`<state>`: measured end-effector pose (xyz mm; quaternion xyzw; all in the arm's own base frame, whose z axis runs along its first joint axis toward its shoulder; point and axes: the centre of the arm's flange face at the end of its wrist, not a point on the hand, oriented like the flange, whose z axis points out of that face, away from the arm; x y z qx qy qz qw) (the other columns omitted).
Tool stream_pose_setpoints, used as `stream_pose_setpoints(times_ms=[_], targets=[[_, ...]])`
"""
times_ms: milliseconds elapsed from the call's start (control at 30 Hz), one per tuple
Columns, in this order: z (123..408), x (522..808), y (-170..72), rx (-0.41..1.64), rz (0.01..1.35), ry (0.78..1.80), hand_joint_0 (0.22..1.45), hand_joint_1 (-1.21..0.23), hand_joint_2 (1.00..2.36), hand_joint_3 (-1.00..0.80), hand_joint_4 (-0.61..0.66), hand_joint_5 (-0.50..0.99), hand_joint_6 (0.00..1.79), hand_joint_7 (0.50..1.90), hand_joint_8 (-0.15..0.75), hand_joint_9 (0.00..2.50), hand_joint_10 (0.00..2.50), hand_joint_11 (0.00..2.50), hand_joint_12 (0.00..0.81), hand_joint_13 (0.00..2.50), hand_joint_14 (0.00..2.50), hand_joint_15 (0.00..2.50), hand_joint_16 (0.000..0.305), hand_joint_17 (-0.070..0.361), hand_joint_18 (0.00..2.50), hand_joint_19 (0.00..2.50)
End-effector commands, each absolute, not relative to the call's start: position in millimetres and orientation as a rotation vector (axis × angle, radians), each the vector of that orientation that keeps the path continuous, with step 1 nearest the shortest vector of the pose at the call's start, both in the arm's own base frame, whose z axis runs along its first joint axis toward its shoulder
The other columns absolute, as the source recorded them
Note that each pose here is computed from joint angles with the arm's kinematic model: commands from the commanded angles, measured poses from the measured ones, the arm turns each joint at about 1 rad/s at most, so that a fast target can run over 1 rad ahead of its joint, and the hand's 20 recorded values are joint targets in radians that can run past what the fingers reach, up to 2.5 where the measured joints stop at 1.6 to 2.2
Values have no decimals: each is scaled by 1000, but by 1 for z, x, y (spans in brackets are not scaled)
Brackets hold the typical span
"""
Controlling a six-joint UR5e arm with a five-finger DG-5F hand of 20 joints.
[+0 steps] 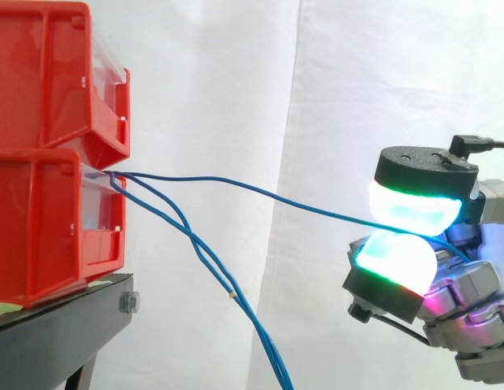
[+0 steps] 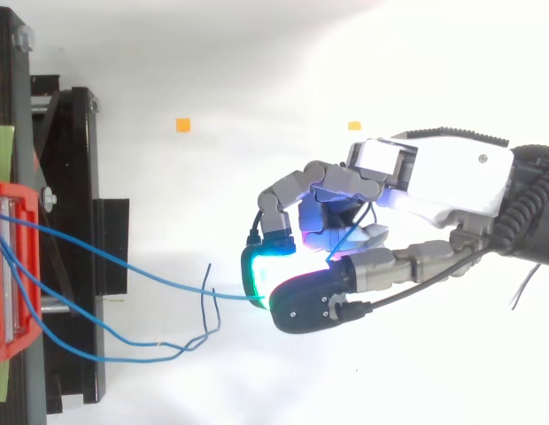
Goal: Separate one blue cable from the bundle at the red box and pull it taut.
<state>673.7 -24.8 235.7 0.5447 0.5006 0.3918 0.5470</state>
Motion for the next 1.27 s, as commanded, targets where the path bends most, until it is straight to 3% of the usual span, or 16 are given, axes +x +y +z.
stream_pose_setpoints(times_ms=[0,1233], targets=[[236,674,-25,1291,928,1186,749,-752,1018,61,-117,-188,945,1488,315,304,2500,1623,395,684,2500,1681,37,84,1156,1792],[236,674,-25,1291,928,1186,747,-754,1018,64,-112,-188,944,1493,317,311,2500,1599,395,685,2500,1686,37,83,1159,1799]])
